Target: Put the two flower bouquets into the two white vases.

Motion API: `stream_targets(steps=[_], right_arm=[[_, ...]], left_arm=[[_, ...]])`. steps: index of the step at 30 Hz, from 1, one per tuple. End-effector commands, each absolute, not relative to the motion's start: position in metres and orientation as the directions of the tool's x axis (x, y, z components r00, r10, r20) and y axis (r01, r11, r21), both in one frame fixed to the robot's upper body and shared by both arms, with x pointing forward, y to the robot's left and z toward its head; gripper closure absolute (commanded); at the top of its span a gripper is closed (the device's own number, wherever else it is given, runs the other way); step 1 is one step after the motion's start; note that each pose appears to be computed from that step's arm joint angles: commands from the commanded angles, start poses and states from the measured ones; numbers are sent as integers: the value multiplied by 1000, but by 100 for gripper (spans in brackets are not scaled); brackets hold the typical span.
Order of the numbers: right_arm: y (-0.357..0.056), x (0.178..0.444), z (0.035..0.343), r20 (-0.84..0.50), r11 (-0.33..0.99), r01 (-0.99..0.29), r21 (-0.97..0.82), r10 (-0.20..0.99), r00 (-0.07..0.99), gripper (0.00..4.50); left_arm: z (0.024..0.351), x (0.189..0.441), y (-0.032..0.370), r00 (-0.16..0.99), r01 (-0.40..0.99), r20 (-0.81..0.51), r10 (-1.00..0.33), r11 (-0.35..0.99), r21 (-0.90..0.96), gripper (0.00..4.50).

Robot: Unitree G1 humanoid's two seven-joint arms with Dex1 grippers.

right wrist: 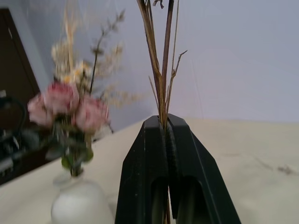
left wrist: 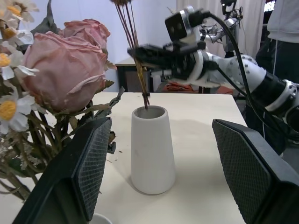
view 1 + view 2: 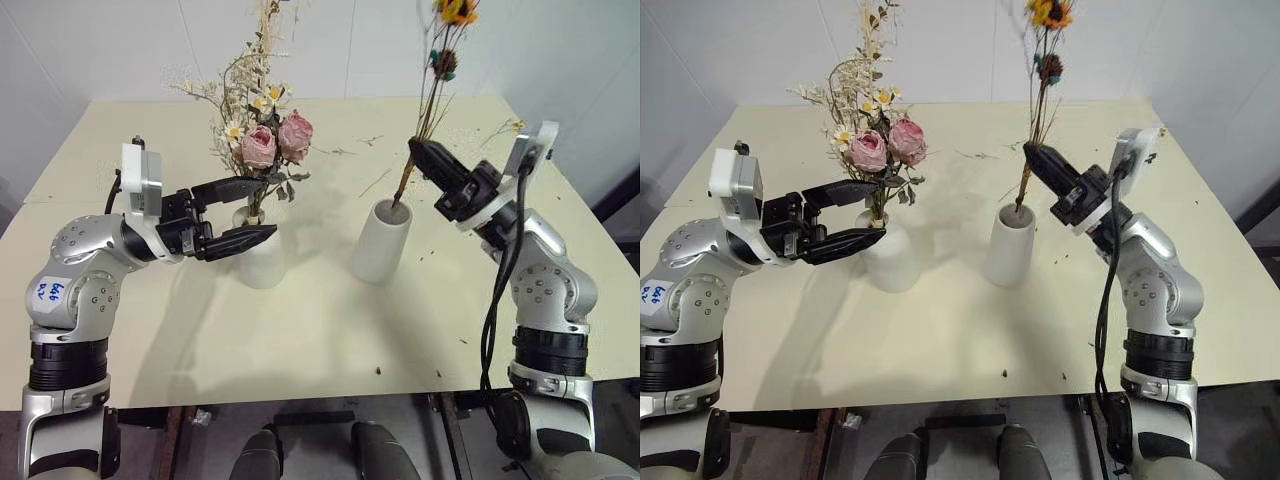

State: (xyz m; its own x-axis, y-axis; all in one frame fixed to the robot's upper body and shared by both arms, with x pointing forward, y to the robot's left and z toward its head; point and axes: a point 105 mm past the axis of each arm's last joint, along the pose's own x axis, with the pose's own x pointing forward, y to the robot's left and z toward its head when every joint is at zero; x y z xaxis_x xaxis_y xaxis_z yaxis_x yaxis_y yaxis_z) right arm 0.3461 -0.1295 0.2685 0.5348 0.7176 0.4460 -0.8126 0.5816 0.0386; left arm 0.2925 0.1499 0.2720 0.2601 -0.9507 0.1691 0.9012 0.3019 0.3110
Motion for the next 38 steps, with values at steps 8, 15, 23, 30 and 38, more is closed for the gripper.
stream_targets(steps=[8,15,23,30,38], right_arm=[[-139,344,263,439,607,-794,-38,724,532,216],[-188,337,268,349,664,-734,-144,728,590,5],[-210,303,268,52,504,-802,-321,855,516,5],[-200,275,257,-90,358,-879,-314,911,403,5],[-202,281,258,-117,342,-854,-392,903,414,5]], left_arm=[[290,285,153,259,868,183,-948,312,386,81],[286,282,175,310,862,106,-945,326,388,81],[275,279,213,415,839,44,-909,401,368,81],[264,279,227,468,823,44,-882,454,340,81],[255,282,225,446,840,23,-894,428,332,81]])
